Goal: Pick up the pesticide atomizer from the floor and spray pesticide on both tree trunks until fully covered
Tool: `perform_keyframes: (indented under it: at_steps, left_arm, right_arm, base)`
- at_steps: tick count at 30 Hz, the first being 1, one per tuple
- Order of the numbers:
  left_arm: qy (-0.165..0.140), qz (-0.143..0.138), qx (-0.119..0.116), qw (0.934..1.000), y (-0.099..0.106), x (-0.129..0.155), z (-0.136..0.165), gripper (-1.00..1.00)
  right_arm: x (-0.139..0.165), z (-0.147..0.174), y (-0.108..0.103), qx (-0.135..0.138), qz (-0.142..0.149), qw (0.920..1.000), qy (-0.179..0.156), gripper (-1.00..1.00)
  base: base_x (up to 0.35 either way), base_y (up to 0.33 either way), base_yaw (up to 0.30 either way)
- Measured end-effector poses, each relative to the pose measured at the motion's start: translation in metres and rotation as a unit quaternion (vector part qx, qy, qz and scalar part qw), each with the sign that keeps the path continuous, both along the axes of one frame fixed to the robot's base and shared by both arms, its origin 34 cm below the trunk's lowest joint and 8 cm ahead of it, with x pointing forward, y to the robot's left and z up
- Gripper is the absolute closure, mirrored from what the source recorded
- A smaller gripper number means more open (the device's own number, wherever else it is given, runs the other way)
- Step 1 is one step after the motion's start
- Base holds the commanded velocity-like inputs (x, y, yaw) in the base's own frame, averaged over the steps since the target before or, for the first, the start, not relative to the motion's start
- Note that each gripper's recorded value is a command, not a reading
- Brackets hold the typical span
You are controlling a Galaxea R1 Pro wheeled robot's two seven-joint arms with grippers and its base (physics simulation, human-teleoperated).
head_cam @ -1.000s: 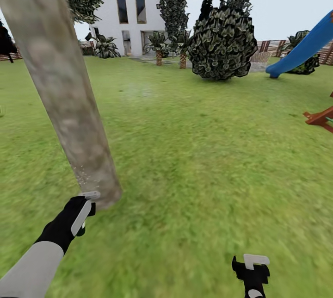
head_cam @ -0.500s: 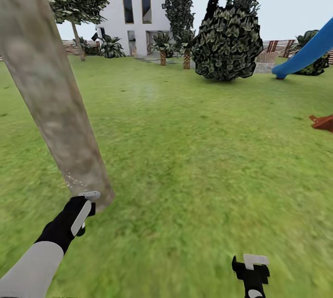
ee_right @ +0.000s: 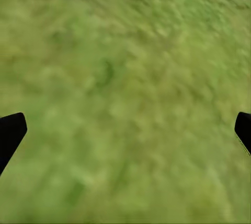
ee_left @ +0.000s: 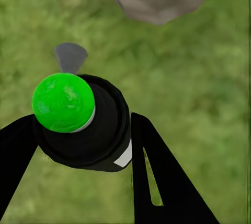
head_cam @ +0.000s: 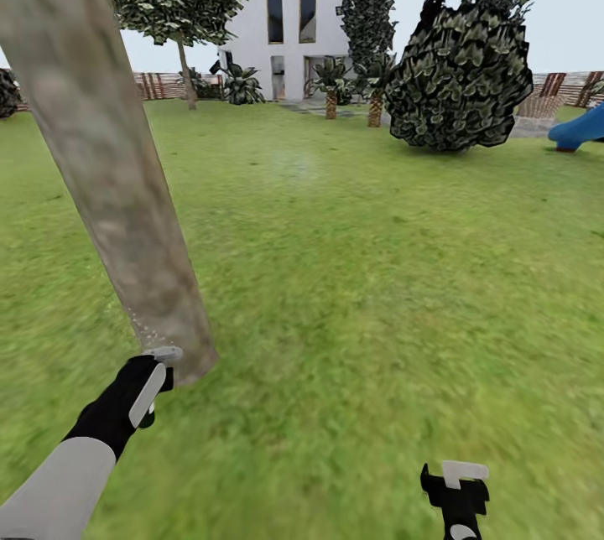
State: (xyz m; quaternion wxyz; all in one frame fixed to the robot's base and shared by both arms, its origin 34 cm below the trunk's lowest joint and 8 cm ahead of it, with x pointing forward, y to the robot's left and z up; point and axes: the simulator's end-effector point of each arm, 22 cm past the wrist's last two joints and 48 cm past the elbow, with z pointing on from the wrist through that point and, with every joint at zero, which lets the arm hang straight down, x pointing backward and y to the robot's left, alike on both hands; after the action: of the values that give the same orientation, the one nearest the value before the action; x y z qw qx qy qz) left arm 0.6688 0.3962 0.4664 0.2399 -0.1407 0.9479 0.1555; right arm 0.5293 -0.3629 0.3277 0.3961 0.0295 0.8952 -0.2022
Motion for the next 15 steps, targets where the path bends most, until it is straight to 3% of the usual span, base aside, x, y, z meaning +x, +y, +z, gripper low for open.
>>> perform_keyframes:
  at_steps: [8,11,15]
  left_arm:
    - [0.000,0.000,0.000,1.0000,-0.0003,0.0001,-0.0004,1.00]
    - [0.000,0.000,0.000,1.0000,-0.0004,0.0001,-0.0006,1.00]
    - [0.001,0.001,-0.001,1.0000,0.0002,-0.0003,-0.0006,1.00]
  right_arm:
    - [0.0001,-0.0001,-0.0001,0.000,0.000,1.0000,0.000,-1.00]
    - [-0.0001,-0.0004,0.0000,0.000,0.000,1.0000,0.000,-1.00]
    - [-0.0002,-0.0005,0.0002,0.000,0.000,1.0000,0.000,-1.00]
  base:
    - [0.062,-0.263,0.017]
    - [-0.090,-0.252,0.216]
    - [-0.041,-0.053,0.269]
